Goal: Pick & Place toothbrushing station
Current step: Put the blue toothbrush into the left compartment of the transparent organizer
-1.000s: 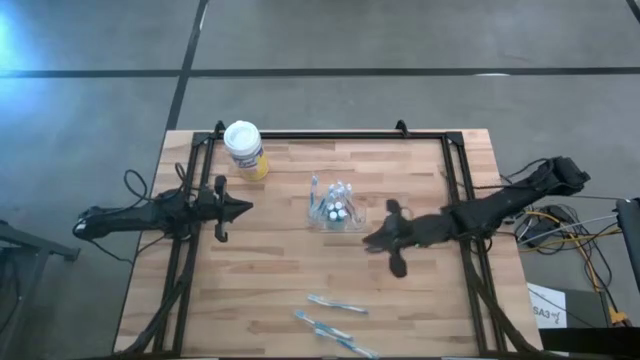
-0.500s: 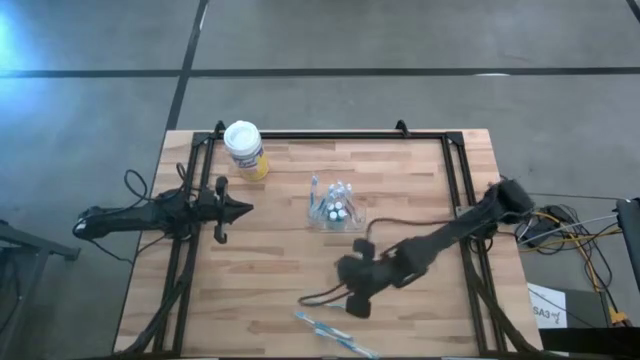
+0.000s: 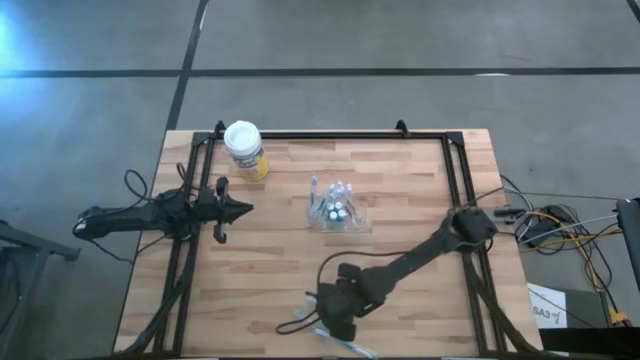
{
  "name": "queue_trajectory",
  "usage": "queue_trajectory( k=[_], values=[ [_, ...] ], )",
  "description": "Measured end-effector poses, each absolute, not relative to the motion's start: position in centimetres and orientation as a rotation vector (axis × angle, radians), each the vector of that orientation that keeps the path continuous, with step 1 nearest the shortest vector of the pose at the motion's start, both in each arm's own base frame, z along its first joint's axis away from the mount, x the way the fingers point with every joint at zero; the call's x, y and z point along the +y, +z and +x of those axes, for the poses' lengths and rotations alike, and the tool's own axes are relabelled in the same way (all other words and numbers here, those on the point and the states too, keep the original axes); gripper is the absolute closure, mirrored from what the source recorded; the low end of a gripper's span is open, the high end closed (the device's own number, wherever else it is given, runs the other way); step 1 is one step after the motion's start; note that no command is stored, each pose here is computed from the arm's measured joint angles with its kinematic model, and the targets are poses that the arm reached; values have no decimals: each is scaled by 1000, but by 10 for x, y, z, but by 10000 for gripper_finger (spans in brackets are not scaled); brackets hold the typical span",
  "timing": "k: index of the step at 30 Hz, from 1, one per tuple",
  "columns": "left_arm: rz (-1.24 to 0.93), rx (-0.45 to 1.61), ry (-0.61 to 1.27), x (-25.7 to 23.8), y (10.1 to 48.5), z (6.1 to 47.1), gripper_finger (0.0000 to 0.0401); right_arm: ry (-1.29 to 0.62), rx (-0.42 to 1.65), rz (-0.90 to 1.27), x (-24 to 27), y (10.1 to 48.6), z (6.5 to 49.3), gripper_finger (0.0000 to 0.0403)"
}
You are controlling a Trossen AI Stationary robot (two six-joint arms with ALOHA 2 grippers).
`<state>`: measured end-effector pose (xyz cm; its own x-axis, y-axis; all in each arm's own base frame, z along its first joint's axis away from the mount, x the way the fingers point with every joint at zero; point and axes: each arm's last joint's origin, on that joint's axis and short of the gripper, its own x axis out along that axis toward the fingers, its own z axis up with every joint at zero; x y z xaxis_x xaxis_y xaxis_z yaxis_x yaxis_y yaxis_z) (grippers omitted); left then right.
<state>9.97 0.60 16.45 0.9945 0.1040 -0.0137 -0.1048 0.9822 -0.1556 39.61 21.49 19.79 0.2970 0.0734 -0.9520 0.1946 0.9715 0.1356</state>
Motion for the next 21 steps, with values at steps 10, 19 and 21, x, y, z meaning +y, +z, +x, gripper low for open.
queue_trajectory(
  k=[10, 19, 21],
  values=[
    [-169, 19, 84, 5, 163, 100, 392, -171, 1409, 140, 221, 167, 409, 202],
    [-181, 30, 85, 5, 162, 101, 383, -152, 1473, 153, 221, 156, 407, 202],
    [-183, 32, 85, 5, 162, 101, 383, -151, 1471, 153, 221, 155, 407, 204]
  ],
)
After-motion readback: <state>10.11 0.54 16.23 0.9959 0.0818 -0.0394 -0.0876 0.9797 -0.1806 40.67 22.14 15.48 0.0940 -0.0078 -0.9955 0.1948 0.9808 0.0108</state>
